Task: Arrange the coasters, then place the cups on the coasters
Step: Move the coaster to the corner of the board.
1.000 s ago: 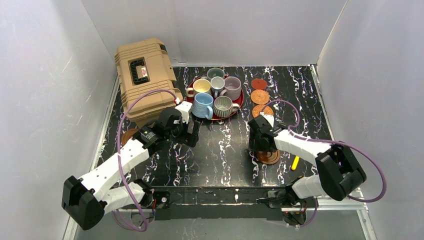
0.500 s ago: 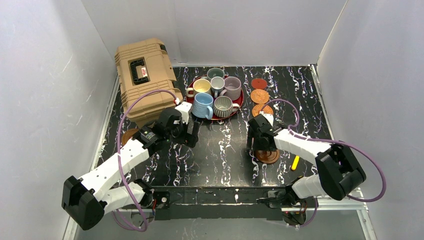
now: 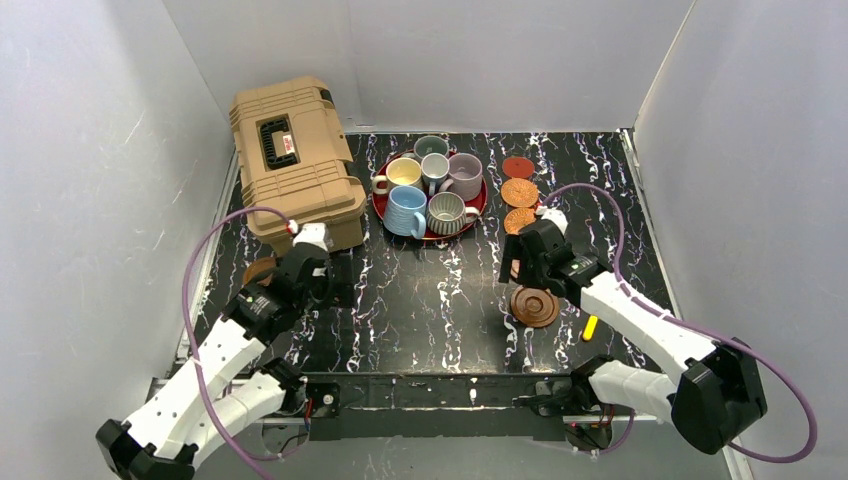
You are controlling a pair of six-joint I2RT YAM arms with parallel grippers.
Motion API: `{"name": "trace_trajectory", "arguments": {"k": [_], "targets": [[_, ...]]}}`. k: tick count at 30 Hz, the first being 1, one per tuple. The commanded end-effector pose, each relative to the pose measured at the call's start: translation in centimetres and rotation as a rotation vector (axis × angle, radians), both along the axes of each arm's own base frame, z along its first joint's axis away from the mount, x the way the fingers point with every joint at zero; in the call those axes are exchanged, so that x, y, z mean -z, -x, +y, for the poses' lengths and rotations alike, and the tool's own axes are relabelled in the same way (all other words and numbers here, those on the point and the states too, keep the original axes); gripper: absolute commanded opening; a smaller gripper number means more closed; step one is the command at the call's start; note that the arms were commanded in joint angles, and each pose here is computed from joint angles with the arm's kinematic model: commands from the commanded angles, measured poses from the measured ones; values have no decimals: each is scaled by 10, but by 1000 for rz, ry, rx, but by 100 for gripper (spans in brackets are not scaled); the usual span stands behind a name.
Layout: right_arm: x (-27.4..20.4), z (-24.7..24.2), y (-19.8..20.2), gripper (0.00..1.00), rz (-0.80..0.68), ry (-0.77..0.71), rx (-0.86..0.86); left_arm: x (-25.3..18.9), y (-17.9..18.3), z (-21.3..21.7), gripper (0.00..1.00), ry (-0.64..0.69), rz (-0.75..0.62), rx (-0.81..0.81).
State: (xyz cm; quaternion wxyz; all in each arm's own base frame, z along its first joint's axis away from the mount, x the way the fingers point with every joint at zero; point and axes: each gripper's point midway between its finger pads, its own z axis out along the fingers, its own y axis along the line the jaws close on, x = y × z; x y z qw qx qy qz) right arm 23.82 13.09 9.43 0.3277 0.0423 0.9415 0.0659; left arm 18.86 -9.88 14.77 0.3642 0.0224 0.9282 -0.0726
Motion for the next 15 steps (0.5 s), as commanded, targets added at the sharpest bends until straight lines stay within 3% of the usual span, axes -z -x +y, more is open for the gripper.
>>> {"name": "trace_trajectory", "arguments": {"k": [1,10,15], "targets": [[-20,-6,-9,98,-49,-11,-15,8,2,51,99,-67,27,-255],[-50,-22,-16,98,-140,-67,6,27,-28,107,99,82,118,-521],[-60,-27,-17,98,-177,-82,12,44,-48,117,99,78,167,-523]]}}
